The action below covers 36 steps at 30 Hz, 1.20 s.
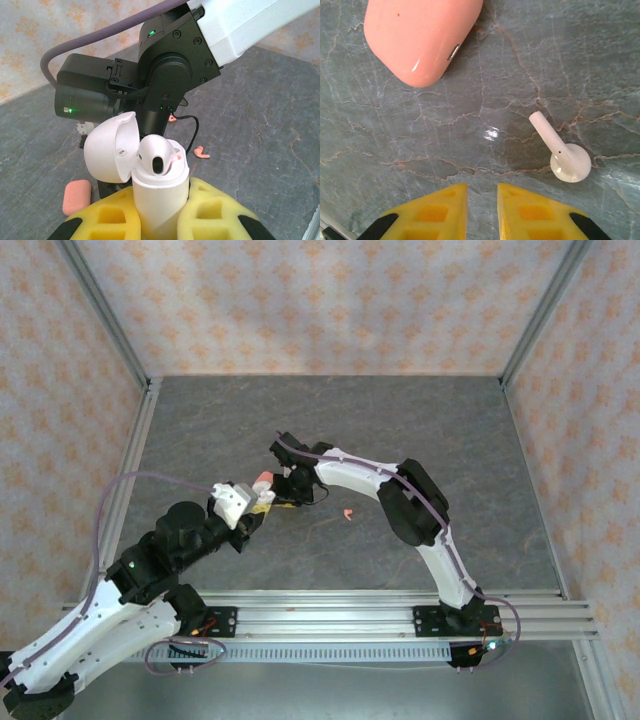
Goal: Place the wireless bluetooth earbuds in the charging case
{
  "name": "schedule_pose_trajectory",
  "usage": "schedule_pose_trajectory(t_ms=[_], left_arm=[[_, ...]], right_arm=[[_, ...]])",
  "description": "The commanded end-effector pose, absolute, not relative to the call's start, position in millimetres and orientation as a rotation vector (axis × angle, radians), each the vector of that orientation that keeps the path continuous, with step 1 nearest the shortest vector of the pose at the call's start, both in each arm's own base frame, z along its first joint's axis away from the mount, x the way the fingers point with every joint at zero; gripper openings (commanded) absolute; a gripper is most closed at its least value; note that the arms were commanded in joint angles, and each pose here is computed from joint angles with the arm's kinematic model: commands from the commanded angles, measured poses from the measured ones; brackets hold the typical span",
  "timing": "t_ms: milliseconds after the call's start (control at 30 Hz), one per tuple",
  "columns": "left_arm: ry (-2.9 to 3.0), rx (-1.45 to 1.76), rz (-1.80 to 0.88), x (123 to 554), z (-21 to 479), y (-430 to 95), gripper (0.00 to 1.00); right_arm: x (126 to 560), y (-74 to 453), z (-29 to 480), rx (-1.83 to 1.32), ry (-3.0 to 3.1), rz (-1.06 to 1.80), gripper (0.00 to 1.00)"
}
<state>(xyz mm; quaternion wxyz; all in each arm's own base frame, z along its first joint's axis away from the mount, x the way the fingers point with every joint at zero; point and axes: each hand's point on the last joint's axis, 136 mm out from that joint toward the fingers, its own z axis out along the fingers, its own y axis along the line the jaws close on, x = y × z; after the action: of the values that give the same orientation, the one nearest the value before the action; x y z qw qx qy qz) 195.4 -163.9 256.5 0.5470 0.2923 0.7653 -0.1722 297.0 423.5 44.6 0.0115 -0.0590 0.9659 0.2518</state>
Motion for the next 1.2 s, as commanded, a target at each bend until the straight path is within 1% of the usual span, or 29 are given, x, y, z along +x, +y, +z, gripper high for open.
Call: schedule_pose_trajectory(t_ms=[0,300,767,1033,1167], left_arm=[[1.790,0.693,-0.410,198,262,-167,0.00],[1.798,0.698,-0.415,200,261,-170,0.00],[1.802,0.702,-0.421,201,261,-173,0.00],[1.802,0.697,-0.421,199,263,-170,0.00],[1.800,0.693,-0.422,199,263,-170,0.00]], right_arm=[[300,425,37,-0.187,3.013,0.776,0.23],[304,400,28,-0.144,3.028,0.680,0.23],[338,346,35,0.027,2.980,0.591,0.22],[343,345,52,0.053,2.951,0.636,0.23],[340,351,67,-0.010,2.927,0.665,0.25]])
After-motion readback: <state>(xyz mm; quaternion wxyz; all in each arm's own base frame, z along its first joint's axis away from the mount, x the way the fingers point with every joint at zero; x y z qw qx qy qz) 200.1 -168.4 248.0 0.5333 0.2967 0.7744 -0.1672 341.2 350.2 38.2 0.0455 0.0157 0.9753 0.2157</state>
